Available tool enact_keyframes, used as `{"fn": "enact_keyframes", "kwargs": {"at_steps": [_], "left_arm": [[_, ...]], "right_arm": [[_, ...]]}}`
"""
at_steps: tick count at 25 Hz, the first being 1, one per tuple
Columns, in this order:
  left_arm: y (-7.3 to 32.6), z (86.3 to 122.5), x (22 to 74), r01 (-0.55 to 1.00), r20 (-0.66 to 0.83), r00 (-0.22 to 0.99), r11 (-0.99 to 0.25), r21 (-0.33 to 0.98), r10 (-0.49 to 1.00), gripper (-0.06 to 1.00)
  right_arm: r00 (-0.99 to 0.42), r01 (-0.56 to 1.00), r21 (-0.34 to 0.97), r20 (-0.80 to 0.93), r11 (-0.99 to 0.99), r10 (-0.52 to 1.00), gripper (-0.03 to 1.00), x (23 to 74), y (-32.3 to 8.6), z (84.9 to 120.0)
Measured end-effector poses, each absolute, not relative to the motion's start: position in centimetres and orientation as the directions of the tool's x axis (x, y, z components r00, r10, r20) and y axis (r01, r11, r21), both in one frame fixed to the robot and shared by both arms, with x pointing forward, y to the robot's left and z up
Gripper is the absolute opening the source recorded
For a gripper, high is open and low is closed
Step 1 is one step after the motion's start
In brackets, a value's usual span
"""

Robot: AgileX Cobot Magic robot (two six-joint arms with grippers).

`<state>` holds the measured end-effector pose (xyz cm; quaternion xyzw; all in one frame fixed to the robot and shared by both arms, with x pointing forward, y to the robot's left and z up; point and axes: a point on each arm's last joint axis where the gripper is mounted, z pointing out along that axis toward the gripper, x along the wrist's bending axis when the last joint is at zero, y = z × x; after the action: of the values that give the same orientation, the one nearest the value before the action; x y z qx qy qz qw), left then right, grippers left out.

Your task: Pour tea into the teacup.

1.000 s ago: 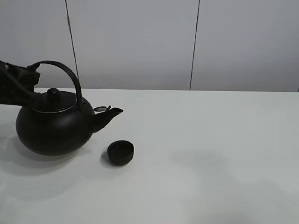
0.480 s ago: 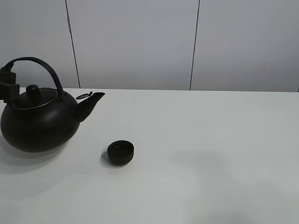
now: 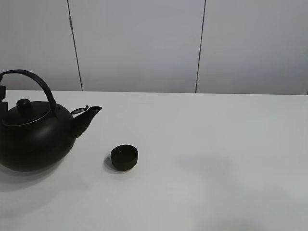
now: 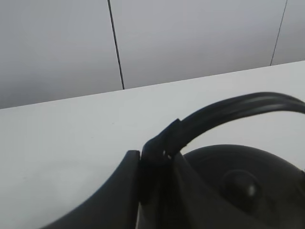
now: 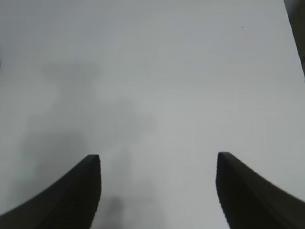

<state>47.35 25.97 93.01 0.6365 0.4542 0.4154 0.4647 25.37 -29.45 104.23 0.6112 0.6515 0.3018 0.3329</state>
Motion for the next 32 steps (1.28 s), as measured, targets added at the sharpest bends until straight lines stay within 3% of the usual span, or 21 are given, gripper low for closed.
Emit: {"fn": "enact_keyframes", "kwargs": {"at_steps": [28, 32], "left_arm": [[24.8, 90.1, 47.5, 0.254, 0.059, 0.218, -0.115, 0.96, 0.974, 0.13], [24.4, 90.2, 47.5, 0.253, 0.013, 0.24, -0.076, 0.965, 0.971, 0.25]], "right_arm": [[-0.031, 0.595, 0.8, -0.065, 0.071, 0.997, 0.47, 25.4, -29.5, 104.2], [-0.031, 0.595, 0.8, -0.065, 0.071, 0.997, 0.47, 25.4, -29.5, 104.2]]}}
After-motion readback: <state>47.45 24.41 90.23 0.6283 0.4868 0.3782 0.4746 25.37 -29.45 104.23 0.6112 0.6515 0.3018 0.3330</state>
